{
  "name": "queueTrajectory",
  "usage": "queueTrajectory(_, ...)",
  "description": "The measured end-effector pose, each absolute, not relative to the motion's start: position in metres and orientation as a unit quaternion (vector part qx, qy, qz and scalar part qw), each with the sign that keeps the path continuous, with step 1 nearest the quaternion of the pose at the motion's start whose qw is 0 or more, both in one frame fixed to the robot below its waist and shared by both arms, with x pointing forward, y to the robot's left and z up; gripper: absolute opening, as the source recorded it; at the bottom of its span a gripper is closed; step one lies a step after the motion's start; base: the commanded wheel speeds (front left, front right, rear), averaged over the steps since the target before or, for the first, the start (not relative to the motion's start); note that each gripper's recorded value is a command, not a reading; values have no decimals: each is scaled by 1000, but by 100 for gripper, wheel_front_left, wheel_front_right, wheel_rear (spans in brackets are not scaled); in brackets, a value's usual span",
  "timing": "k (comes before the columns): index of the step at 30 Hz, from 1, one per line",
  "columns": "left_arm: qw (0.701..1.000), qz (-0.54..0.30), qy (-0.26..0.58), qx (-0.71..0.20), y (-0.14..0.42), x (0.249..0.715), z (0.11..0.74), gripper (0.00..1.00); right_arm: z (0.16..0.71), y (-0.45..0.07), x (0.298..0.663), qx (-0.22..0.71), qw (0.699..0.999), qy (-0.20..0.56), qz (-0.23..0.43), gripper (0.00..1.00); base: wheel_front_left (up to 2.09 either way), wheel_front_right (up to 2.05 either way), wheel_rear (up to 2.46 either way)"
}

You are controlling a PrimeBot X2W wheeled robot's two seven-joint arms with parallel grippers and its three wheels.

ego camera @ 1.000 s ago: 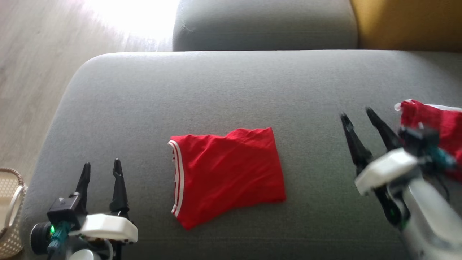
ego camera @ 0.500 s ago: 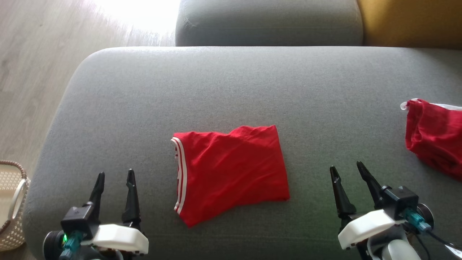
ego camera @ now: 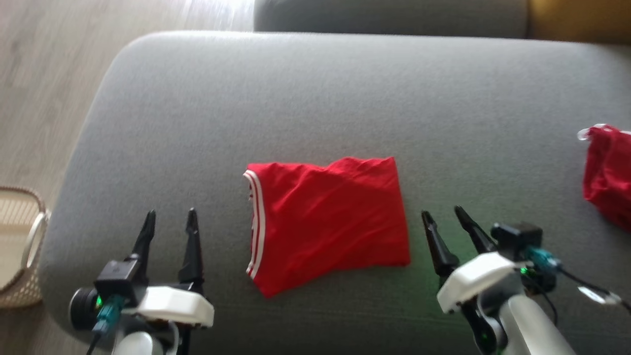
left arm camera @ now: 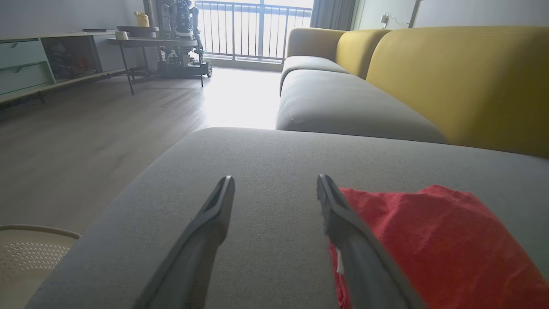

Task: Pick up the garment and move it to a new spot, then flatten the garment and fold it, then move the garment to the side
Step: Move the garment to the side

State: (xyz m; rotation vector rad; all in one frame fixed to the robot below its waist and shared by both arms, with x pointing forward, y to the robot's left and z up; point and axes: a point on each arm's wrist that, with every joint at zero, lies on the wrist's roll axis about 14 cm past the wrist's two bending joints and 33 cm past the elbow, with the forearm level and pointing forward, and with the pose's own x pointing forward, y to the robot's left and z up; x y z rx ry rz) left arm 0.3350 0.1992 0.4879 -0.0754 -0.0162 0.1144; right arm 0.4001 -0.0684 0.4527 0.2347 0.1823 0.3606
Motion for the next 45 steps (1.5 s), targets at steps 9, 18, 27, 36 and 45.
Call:
queueTrajectory(9, 997, 67, 6, -34, 205, 337, 481, 100, 415, -31, 418, 161, 947, 182, 209, 100, 0, 0, 0)
queueTrajectory(18, 996, 83, 14, -27, 215, 335, 477, 100, 388, -8, 426, 164, 930, 239, 225, 100, 0, 0, 0)
queueTrajectory(27, 997, 70, 8, -25, 208, 339, 481, 100, 389, -8, 433, 122, 937, 228, 235, 0, 0, 0, 0)
queueTrajectory(36, 999, 28, 1, -19, 185, 354, 484, 100, 399, -43, 444, 54, 953, 198, 224, 0, 0, 0, 0)
queueTrajectory(45, 997, -72, -19, -9, 130, 394, 492, 100, 419, -127, 463, -44, 967, 169, 184, 0, 0, 0, 0)
